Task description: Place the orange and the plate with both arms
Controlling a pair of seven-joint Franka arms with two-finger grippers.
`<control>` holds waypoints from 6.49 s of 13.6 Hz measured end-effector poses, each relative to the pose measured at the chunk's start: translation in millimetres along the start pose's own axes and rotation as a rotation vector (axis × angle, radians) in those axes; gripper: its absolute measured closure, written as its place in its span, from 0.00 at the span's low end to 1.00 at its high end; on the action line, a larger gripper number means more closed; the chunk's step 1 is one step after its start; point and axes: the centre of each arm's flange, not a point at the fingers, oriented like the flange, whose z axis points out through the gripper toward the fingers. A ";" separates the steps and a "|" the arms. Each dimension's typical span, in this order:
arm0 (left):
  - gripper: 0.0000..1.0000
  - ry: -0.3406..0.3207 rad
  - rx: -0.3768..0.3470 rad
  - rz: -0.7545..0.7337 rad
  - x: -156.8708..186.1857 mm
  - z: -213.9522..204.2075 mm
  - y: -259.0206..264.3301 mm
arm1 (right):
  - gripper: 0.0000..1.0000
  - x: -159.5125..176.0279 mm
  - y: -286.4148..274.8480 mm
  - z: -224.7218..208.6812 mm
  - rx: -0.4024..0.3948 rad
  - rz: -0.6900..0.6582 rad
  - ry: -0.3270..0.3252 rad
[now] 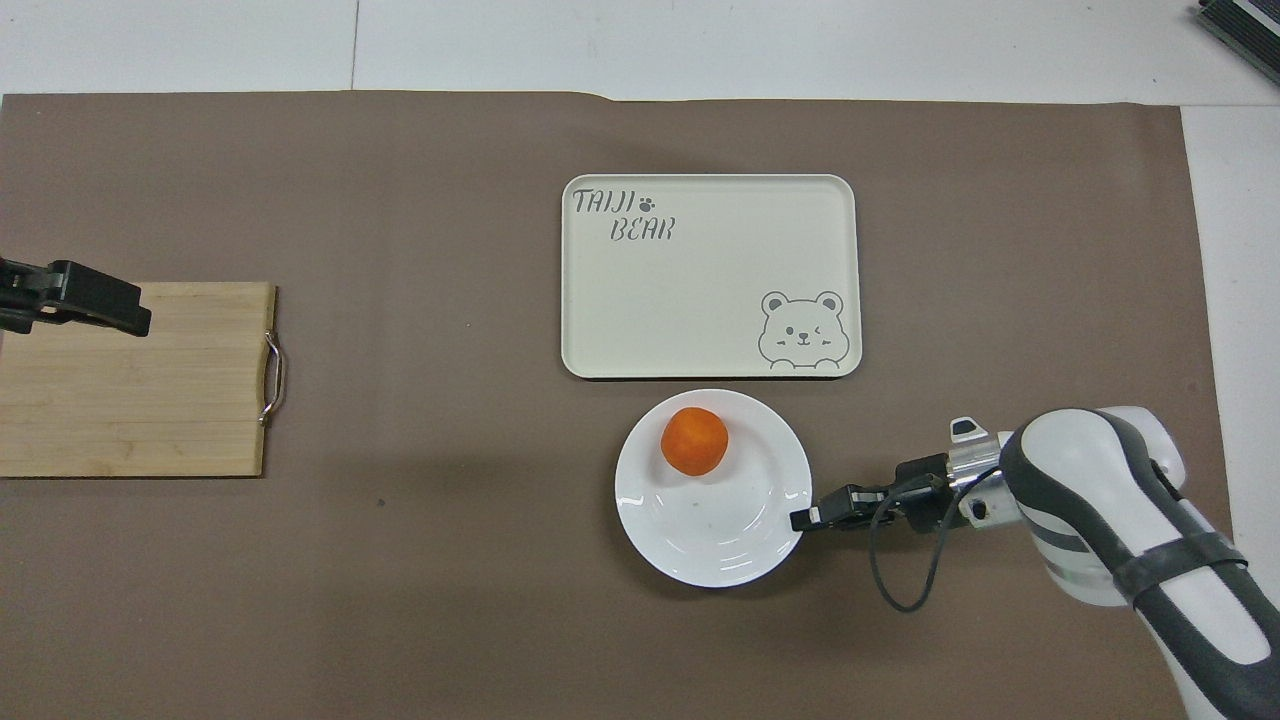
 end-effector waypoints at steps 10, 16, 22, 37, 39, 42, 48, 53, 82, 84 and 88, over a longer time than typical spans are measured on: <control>0.00 0.000 0.000 -0.001 0.0 0.0 -0.3 | 0.95 33.6 -30.8 -20.0 0.103 -0.031 0.025; 0.00 0.000 0.000 -0.001 0.0 0.0 -0.3 | 0.95 87.4 -55.0 -54.2 0.099 -0.016 0.083; 0.00 0.000 0.000 -0.001 0.0 0.0 -0.3 | 0.95 142.5 -91.5 -67.3 0.066 -0.004 0.157; 0.00 0.000 0.000 -0.001 0.0 0.0 -0.3 | 0.95 207.9 -64.7 -34.6 -0.004 0.037 0.183; 0.00 0.000 0.000 -0.001 0.0 0.0 -0.3 | 0.95 207.1 -59.2 -32.8 -0.021 0.042 0.180; 0.00 0.000 0.000 -0.001 0.0 0.0 -0.3 | 0.95 206.2 -56.3 -32.3 -0.031 0.044 0.175; 0.00 0.000 0.000 -0.001 0.0 0.0 -0.3 | 0.87 204.5 -37.2 -31.8 -0.070 0.075 0.221; 0.00 0.000 0.000 -0.001 0.0 0.0 -0.3 | 0.30 204.5 -41.1 -49.7 -0.143 0.037 0.241; 0.00 0.000 0.000 -0.001 0.0 0.0 -0.3 | 0.00 -4.5 -225.7 -288.5 -0.918 -0.084 0.363; 0.00 0.000 0.000 -0.001 0.0 0.0 -0.3 | 0.00 -25.6 -236.5 -294.2 -0.922 -0.085 0.357; 0.00 0.000 0.000 -0.001 0.0 0.0 -0.3 | 0.00 -49.8 -258.8 -291.6 -0.952 -0.116 0.361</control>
